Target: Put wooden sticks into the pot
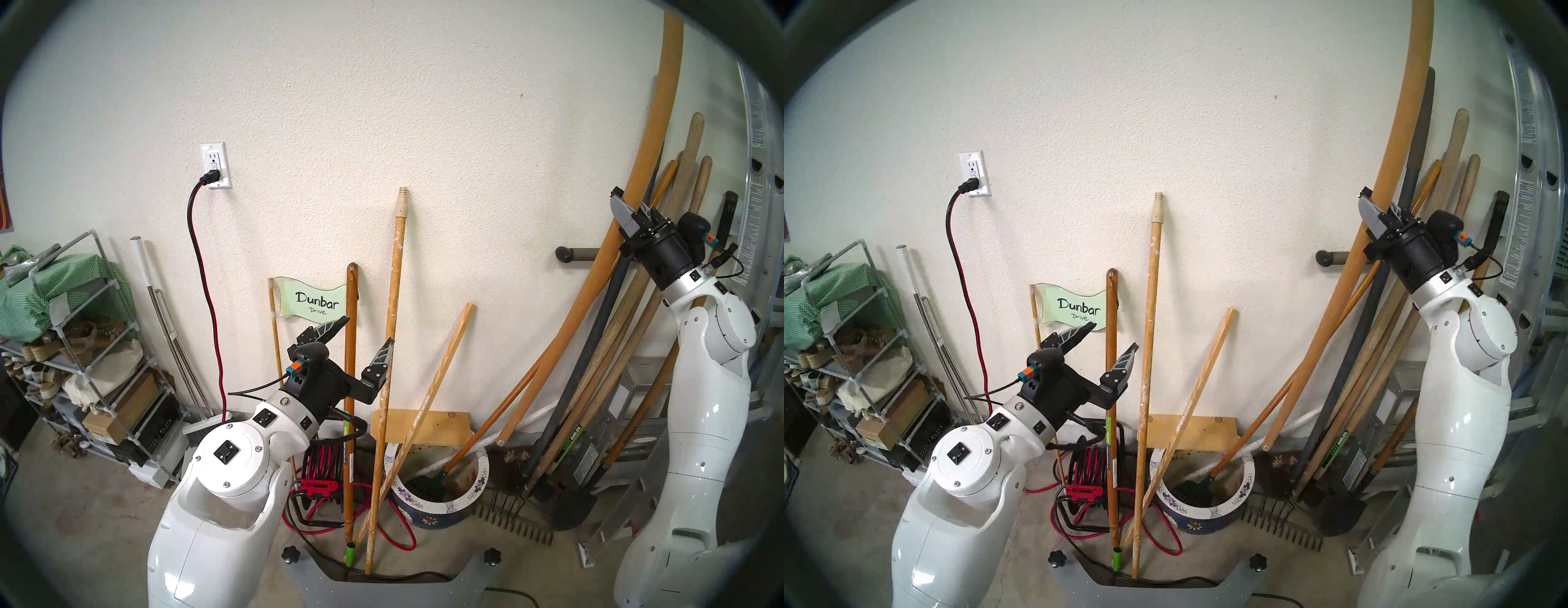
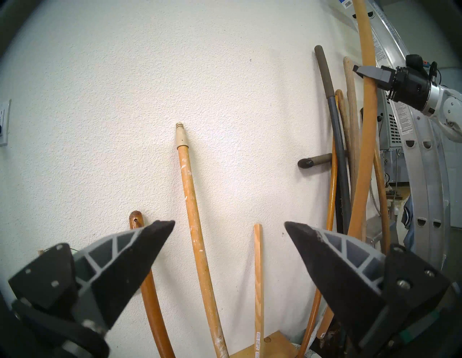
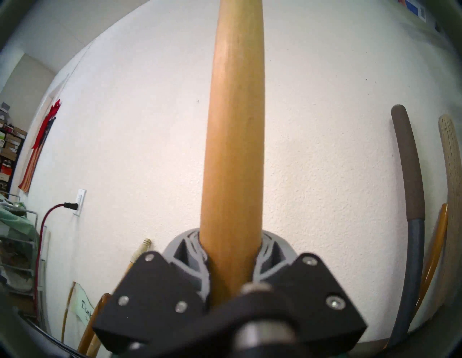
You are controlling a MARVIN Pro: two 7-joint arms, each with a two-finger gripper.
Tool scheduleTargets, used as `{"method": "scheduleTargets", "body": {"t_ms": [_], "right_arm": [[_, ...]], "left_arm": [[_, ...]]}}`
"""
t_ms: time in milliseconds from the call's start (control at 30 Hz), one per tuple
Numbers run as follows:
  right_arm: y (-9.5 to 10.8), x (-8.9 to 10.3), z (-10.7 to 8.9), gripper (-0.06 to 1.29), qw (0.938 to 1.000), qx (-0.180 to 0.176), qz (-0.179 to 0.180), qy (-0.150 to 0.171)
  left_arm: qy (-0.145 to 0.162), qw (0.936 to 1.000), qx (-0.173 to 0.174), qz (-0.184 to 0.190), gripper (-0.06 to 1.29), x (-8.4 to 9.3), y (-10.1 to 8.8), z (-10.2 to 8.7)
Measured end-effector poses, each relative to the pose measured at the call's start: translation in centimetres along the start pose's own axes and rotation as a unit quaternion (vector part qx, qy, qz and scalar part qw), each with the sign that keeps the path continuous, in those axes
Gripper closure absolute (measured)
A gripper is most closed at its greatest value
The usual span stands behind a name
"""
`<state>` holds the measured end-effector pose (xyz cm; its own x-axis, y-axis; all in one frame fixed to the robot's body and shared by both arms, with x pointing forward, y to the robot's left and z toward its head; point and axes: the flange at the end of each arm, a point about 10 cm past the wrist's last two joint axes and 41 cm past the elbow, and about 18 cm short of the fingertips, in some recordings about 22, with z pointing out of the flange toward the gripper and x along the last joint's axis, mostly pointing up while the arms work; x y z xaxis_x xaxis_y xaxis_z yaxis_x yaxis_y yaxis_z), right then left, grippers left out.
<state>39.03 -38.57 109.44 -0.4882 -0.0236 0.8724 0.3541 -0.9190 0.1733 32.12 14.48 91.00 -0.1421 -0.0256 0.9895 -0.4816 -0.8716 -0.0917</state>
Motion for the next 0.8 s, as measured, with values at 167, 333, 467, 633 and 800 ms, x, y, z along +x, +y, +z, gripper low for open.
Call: {"method": "scheduleTargets", "body": {"t_ms": [167,333,467,633,800], "right_arm": [[-1.0,1.3,-0.8,1.02,0.9995,0.024,0.016,-0.007],[-2.3,2.4,-1.7,1.02,0.9975,0.054,0.041,-0.020],[-3.5,3.3,-2.5,1.02,0.9941,0.080,0.065,-0.034],[-5.1,4.5,-3.5,1.02,0.9879,0.110,0.095,-0.052],[-6.6,5.4,-4.5,1.02,0.9808,0.133,0.124,-0.070]], "left_arm": [[0.000,1.0000,0.000,0.000,-0.04,0.0,0.0,0.0],[0.000,1.0000,0.000,0.000,-0.04,0.0,0.0,0.0],[0.000,1.0000,0.000,0.000,-0.04,0.0,0.0,0.0],[0.000,1.0000,0.000,0.000,-0.04,0.0,0.0,0.0],[0.000,1.0000,0.000,0.000,-0.04,0.0,0.0,0.0]]}}
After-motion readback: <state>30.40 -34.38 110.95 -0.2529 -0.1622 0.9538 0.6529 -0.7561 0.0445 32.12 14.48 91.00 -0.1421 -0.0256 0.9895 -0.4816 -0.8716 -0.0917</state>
